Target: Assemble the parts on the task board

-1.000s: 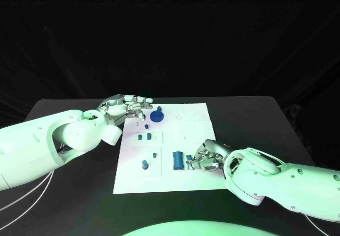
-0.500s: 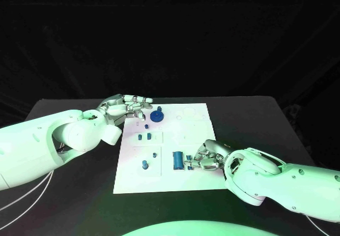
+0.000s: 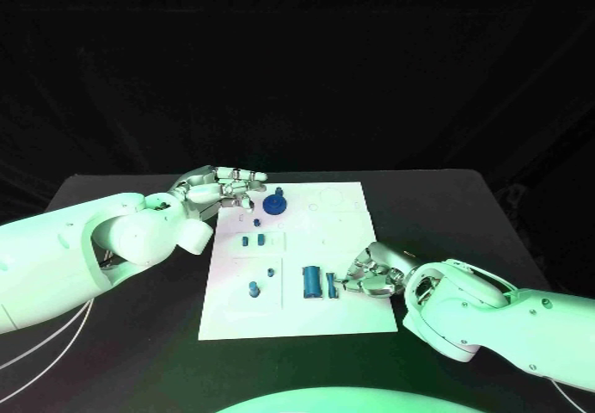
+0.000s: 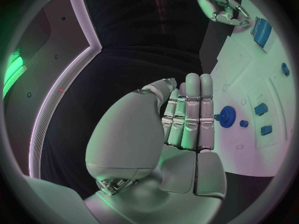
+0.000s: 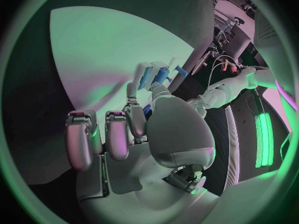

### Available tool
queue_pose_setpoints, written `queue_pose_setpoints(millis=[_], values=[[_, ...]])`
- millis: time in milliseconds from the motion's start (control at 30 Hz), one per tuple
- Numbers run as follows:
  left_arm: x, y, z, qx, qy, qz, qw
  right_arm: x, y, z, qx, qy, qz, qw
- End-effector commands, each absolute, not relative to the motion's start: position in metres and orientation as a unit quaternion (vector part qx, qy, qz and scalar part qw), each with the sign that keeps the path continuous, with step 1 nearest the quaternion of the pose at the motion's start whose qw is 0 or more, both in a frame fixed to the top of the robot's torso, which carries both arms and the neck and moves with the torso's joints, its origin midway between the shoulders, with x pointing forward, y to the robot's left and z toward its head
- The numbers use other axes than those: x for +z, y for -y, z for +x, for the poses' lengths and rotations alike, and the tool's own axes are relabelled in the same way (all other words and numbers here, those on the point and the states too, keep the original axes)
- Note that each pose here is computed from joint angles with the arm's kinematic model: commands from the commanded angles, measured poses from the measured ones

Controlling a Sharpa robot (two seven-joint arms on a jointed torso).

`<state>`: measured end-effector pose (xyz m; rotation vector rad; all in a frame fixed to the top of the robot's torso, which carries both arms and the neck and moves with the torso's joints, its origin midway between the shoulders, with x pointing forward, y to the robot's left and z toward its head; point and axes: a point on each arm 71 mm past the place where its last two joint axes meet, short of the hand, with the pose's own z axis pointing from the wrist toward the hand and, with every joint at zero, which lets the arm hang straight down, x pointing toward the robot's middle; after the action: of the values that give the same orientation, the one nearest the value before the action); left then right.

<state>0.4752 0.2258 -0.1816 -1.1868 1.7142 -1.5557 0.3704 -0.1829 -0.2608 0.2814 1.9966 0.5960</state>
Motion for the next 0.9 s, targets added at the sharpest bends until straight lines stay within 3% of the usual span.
queue_pose_setpoints(millis=[33,167,433,667,900], values=[[-0.182,-0.224,0.476,-0.583,-0.630,-0.437,0.269,-0.249,0.182,0.380,0.343,-0.783,0.146,0.498],[-0.186,-0.227,0.480,-0.581,-0.617,-0.449,0.284,-0.243,0.190,0.402,0.418,-0.753,0.220,0.459],[-0.196,-0.233,0.493,-0.578,-0.573,-0.482,0.325,-0.234,0.207,0.460,0.498,-0.681,0.345,0.412],[-0.209,-0.233,0.502,-0.571,-0.528,-0.515,0.359,-0.228,0.211,0.504,0.531,-0.622,0.393,0.420],[-0.219,-0.229,0.506,-0.561,-0.511,-0.534,0.372,-0.226,0.207,0.521,0.544,-0.601,0.399,0.429]])
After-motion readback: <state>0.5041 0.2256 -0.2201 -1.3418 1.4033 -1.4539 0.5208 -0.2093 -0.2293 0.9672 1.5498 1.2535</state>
